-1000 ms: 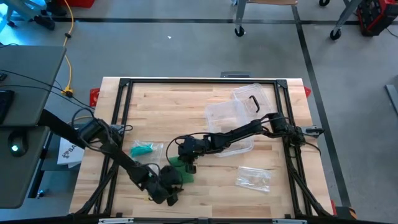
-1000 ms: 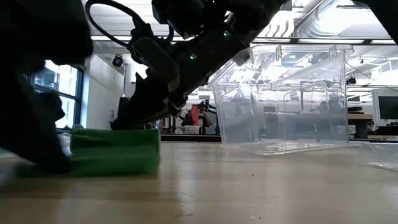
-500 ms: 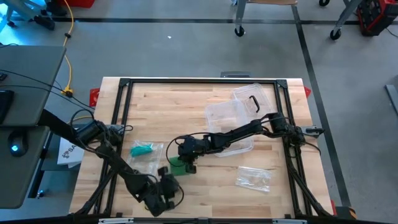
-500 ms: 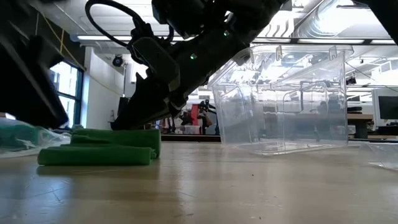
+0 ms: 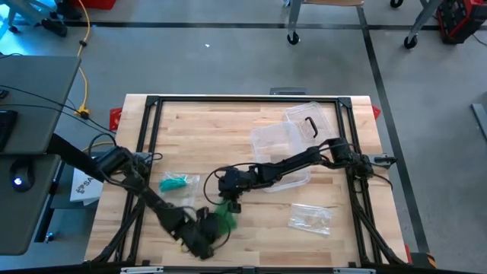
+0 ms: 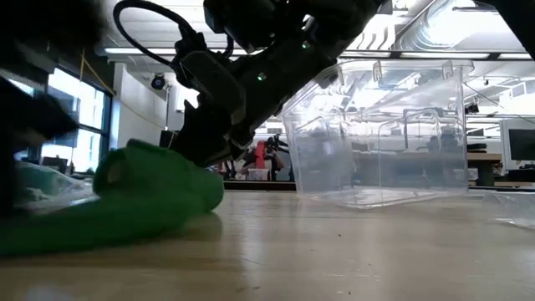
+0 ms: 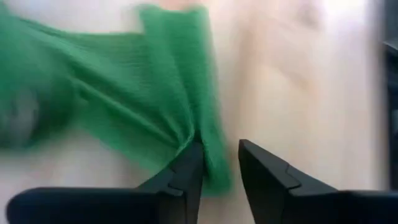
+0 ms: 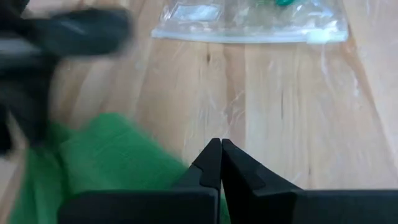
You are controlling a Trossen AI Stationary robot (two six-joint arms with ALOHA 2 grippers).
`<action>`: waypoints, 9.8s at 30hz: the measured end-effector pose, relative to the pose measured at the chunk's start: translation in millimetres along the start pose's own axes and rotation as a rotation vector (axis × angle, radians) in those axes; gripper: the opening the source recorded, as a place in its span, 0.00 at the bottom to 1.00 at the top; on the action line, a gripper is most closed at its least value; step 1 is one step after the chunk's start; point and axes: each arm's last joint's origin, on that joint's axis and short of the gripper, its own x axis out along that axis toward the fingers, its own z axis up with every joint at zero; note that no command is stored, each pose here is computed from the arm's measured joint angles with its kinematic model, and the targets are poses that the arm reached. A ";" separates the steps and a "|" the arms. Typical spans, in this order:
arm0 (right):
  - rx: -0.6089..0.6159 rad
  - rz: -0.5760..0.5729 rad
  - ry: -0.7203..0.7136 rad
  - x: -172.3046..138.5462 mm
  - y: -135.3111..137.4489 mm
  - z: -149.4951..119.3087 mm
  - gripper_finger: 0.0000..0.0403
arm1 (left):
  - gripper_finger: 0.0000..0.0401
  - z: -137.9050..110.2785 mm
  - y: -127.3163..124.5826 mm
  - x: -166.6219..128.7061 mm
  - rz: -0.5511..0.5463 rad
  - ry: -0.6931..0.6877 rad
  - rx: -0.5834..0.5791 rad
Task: Roll bandage
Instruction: Roll the green bandage
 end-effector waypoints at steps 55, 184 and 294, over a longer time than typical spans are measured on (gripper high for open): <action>-0.012 -0.249 -0.053 -71.4 -8.3 42.5 0.00 | 0.00 60.2 -63.2 -37.3 0.263 0.028 0.471; 0.124 -0.060 0.038 2.5 -13.5 -5.4 0.13 | 0.39 23.5 -82.9 29.7 0.230 0.085 0.438; 0.115 -0.061 0.051 2.1 -20.3 -6.1 0.13 | 0.26 25.2 13.6 -4.9 0.148 -0.025 -0.155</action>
